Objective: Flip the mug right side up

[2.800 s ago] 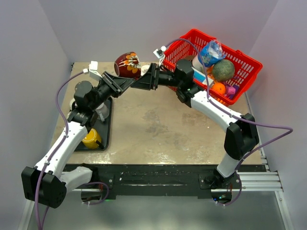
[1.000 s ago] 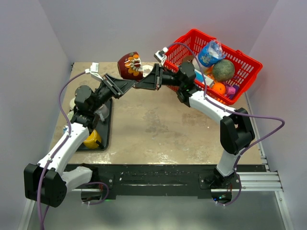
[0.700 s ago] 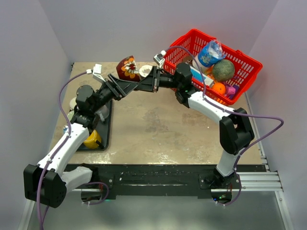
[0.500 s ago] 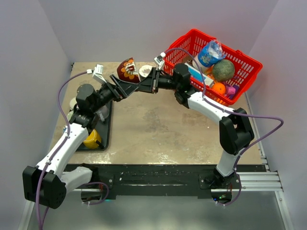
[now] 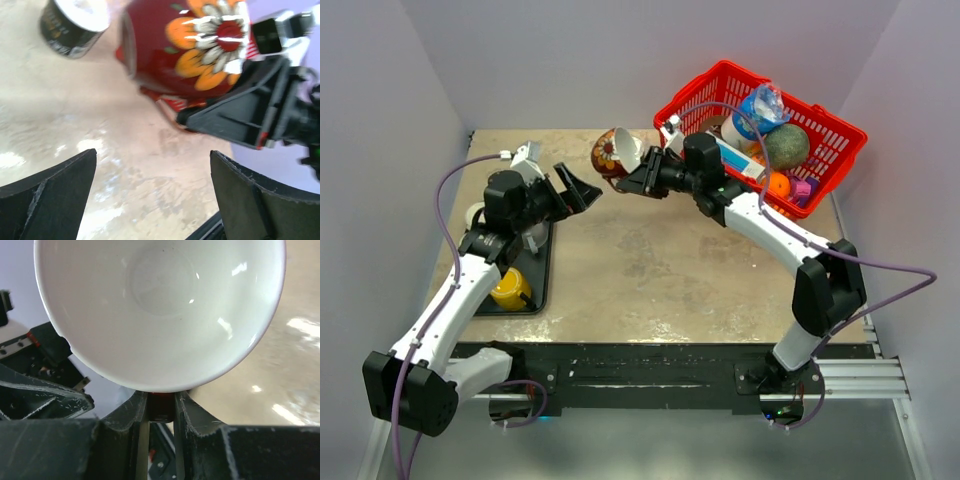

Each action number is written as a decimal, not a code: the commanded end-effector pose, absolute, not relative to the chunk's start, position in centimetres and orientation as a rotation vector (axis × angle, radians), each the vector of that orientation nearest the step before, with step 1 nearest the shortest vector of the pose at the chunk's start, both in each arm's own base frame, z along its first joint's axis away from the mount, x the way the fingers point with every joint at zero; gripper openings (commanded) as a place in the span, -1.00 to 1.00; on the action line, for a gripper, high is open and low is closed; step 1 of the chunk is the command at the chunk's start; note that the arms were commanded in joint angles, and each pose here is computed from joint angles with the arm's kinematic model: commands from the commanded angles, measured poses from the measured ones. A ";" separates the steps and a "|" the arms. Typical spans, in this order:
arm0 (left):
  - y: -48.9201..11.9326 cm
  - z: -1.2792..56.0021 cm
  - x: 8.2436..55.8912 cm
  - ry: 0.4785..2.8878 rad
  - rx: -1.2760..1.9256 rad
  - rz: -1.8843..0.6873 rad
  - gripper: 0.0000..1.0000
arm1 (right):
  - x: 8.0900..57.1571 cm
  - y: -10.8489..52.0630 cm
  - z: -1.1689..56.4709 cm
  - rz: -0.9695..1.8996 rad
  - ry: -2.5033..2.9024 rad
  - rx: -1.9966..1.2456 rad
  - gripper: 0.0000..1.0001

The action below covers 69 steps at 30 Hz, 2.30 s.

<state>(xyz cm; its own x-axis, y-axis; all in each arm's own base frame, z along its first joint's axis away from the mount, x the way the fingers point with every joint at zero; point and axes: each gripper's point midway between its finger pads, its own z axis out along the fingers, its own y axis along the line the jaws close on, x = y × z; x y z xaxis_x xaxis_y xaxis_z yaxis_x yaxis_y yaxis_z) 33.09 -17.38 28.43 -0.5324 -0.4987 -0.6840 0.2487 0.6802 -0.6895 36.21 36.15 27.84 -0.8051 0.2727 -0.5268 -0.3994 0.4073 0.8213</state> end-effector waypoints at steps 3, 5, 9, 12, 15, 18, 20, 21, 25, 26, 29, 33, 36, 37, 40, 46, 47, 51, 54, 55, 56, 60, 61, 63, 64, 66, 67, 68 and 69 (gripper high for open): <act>-14.7 27.4 32.6 1.976 -0.219 -0.750 0.99 | 37.8 30.7 30.9 1.044 1.961 -0.058 -1.00; -14.3 27.1 32.8 1.978 -0.234 -0.720 0.99 | 37.5 29.4 29.0 0.951 2.020 -0.052 -1.00; -14.1 26.4 33.2 1.995 -0.251 -0.695 0.99 | 37.4 26.8 26.2 0.781 2.078 0.003 -1.00; -14.0 25.7 33.5 2.022 -0.259 -0.682 0.99 | 37.0 24.8 23.6 0.669 2.128 0.040 -1.00; -14.1 25.1 33.8 2.044 -0.267 -0.673 0.99 | 36.4 23.3 21.7 0.582 2.159 0.068 -1.00; -14.1 24.5 34.1 2.064 -0.284 -0.668 0.99 | 35.9 22.4 19.9 0.534 2.186 0.070 -1.00; -14.2 24.2 34.3 2.072 -0.291 -0.669 0.99 | 35.9 22.1 19.2 0.507 2.186 0.070 -1.00; -14.2 24.2 34.3 2.073 -0.290 -0.666 0.99 | 35.8 21.7 18.1 0.479 2.201 0.075 -1.00; -14.2 23.7 34.5 2.085 -0.303 -0.660 0.99 | 36.2 21.2 15.8 0.326 2.190 0.080 -1.00; -14.1 23.5 34.6 2.089 -0.306 -0.656 0.99 | 35.9 21.6 15.0 0.295 2.211 0.076 -1.00; -13.9 23.2 34.6 2.100 -0.322 -0.645 0.99 | 35.3 21.3 13.6 0.268 2.241 0.117 -1.00; -14.0 22.9 34.4 2.111 -0.344 -0.656 0.99 | 35.3 20.8 12.7 0.220 2.263 0.143 -1.00; -13.9 22.5 34.1 2.122 -0.359 -0.656 0.99 | 35.5 20.8 12.1 0.208 2.276 0.167 -1.00; -13.9 22.3 34.0 2.128 -0.363 -0.657 0.99 | 35.4 20.8 11.4 0.196 2.292 0.166 -1.00; -14.0 22.0 33.9 2.136 -0.371 -0.660 0.99 | 35.3 21.1 9.8 0.178 2.339 0.160 -1.00; -13.6 21.5 33.6 2.157 -0.395 -0.637 0.99 | 35.6 21.2 8.6 0.140 2.380 0.164 -1.00; -13.5 21.4 33.6 2.160 -0.401 -0.628 0.99 | 35.6 21.1 8.3 0.131 2.385 0.170 -1.00; -13.1 21.1 33.4 2.175 -0.418 -0.601 0.99 | 35.6 21.0 8.4 0.117 2.389 0.177 -0.46; -12.5 21.1 33.4 2.176 -0.429 -0.564 0.99 | 35.8 21.1 9.6 0.137 2.363 0.174 -0.05; -12.5 21.1 33.4 2.179 -0.430 -0.558 0.99 | 35.9 21.3 9.9 0.150 2.356 0.167 0.13; -12.4 21.2 33.4 2.178 -0.430 -0.553 0.99 | 35.9 21.2 10.0 0.151 2.355 0.161 0.20; -11.4 22.6 34.1 2.142 -0.334 -0.459 0.99 | 35.8 21.2 10.2 0.132 2.376 0.133 0.40; -11.0 23.4 34.2 2.132 -0.329 -0.430 0.99 | 35.8 21.2 10.5 0.132 2.375 0.133 0.49; -9.5 23.7 34.4 2.123 -0.348 -0.334 0.99 | 35.9 21.2 11.3 0.131 2.372 0.129 0.58; -8.9 23.5 34.0 2.138 -0.363 -0.297 0.99 | 35.8 21.2 11.7 0.132 2.370 0.129 0.67; -7.4 22.9 33.6 2.143 -0.438 -0.213 0.99 | 35.8 21.2 13.2 0.145 2.356 0.123 0.75; -6.8 21.9 32.8 2.174 -0.464 -0.174 0.99 | 35.8 21.2 13.7 0.152 2.354 0.120 0.80; -6.4 21.4 32.5 2.184 -0.491 -0.149 0.99 | 36.0 21.4 14.8 0.172 2.335 0.123 0.82; -5.6 20.9 32.2 2.181 -0.550 -0.106 0.99 | 36.0 21.5 15.3 0.182 2.330 0.125 0.85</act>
<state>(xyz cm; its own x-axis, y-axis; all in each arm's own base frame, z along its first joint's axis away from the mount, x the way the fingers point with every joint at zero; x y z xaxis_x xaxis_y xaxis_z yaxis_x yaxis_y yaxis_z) 33.68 -9.07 22.08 -0.5525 -0.4152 -0.7227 -0.1867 0.9067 -0.3781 34.95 21.50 9.87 -0.7609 0.1075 -0.6399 0.0344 0.9915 0.1257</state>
